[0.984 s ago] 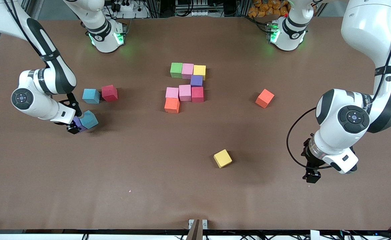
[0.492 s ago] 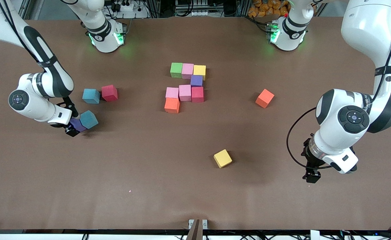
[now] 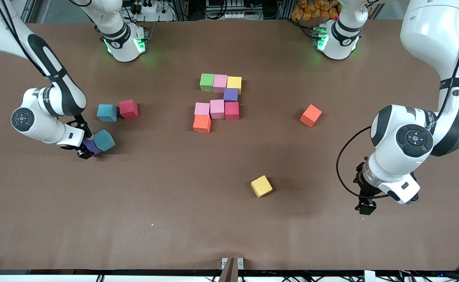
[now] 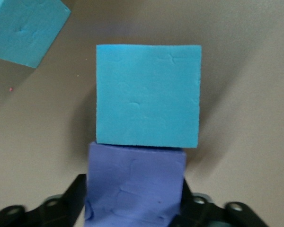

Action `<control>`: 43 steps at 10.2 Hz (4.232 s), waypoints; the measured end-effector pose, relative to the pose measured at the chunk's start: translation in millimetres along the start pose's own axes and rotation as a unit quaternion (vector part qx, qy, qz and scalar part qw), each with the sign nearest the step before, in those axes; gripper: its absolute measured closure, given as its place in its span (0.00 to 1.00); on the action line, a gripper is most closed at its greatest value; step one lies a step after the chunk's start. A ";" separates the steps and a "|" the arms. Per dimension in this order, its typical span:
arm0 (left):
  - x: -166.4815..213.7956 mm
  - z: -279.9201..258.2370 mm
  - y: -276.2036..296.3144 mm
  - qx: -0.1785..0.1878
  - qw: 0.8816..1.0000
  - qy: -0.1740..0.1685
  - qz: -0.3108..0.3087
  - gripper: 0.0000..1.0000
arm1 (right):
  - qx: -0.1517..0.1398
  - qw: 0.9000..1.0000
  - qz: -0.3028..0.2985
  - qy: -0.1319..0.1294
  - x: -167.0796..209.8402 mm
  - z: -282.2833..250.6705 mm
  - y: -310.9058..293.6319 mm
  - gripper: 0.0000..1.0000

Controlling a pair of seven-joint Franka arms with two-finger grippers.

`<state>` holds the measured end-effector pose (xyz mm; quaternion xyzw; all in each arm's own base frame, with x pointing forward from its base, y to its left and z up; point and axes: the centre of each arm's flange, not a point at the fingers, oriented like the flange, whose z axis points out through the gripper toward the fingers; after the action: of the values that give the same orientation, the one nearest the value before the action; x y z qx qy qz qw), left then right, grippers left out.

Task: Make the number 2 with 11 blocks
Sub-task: 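Grasp and lift the purple cube with the right gripper, then carry the purple cube to the shape while the left gripper reaches yellow, then release the purple cube while the left gripper grasps the yellow cube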

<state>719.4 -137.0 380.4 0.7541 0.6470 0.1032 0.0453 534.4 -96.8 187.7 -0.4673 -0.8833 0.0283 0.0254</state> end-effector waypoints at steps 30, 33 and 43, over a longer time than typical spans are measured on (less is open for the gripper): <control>-72.2 86.2 9.0 -0.077 0.988 -0.060 -0.122 0.00 | 0.013 0.400 0.915 0.043 397.6 -37.7 256.0 0.42; -80.7 79.4 11.2 -0.074 0.971 -0.075 -0.215 0.00 | 0.021 0.400 0.916 0.030 411.0 -18.5 253.3 0.42; -198.2 93.9 -21.5 0.019 0.919 -0.154 -0.363 0.00 | 0.023 0.411 0.911 0.020 414.6 -18.7 251.6 0.42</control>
<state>690.6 -322.8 265.3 0.4744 0.8633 -0.0503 0.1645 510.1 387.8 195.5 -0.9968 0.0638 0.0461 0.0131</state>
